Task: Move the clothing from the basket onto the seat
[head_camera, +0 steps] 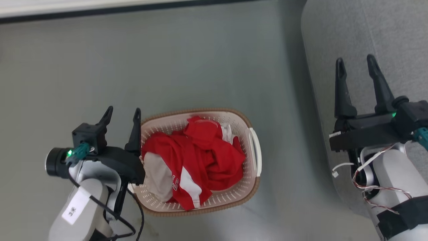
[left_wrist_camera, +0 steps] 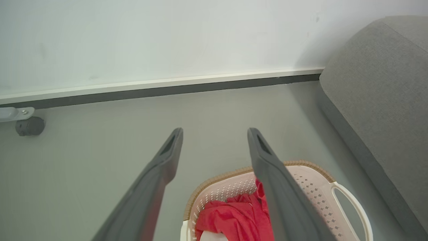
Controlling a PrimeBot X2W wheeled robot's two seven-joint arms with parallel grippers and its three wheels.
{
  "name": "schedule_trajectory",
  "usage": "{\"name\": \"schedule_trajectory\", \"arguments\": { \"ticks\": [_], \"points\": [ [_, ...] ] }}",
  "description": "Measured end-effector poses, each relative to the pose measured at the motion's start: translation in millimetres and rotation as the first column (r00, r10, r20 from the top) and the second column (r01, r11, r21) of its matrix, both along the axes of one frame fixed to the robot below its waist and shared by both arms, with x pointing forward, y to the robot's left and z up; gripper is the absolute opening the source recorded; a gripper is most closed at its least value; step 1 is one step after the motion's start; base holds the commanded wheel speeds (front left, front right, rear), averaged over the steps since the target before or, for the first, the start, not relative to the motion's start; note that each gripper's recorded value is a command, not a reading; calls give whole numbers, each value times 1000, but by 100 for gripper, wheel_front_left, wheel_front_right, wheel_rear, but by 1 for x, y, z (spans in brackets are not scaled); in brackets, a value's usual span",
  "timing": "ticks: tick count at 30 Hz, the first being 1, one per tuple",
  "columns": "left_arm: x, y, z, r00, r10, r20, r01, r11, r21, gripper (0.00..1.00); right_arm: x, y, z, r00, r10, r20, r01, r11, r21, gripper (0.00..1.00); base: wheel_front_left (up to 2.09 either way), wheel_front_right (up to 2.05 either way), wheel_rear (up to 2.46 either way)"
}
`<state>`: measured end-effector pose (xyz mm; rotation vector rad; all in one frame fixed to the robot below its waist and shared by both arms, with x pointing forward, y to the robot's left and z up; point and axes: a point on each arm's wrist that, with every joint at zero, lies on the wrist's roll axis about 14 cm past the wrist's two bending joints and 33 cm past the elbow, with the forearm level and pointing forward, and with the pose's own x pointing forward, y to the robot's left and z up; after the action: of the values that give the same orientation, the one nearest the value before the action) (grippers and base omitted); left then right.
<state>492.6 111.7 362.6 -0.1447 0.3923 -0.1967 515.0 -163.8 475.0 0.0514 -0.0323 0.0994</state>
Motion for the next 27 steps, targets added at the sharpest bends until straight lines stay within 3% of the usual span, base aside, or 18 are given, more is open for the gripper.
{"name": "schedule_trajectory", "arguments": {
  "ticks": [11, 27],
  "points": [
    [14, -46, -64, 982, -142, -120, 141, 990, -23, 100, 25, -3, -35, 999, -15, -41, 15, 1000, 2, 100, 0, 0, 0],
    [3, -109, -135, 908, -337, -249, 326, 941, -86, 100, 21, -22, -83, 986, -81, -142, 78, 997, -27, 100, 0, 0, 0]
  ]
}}
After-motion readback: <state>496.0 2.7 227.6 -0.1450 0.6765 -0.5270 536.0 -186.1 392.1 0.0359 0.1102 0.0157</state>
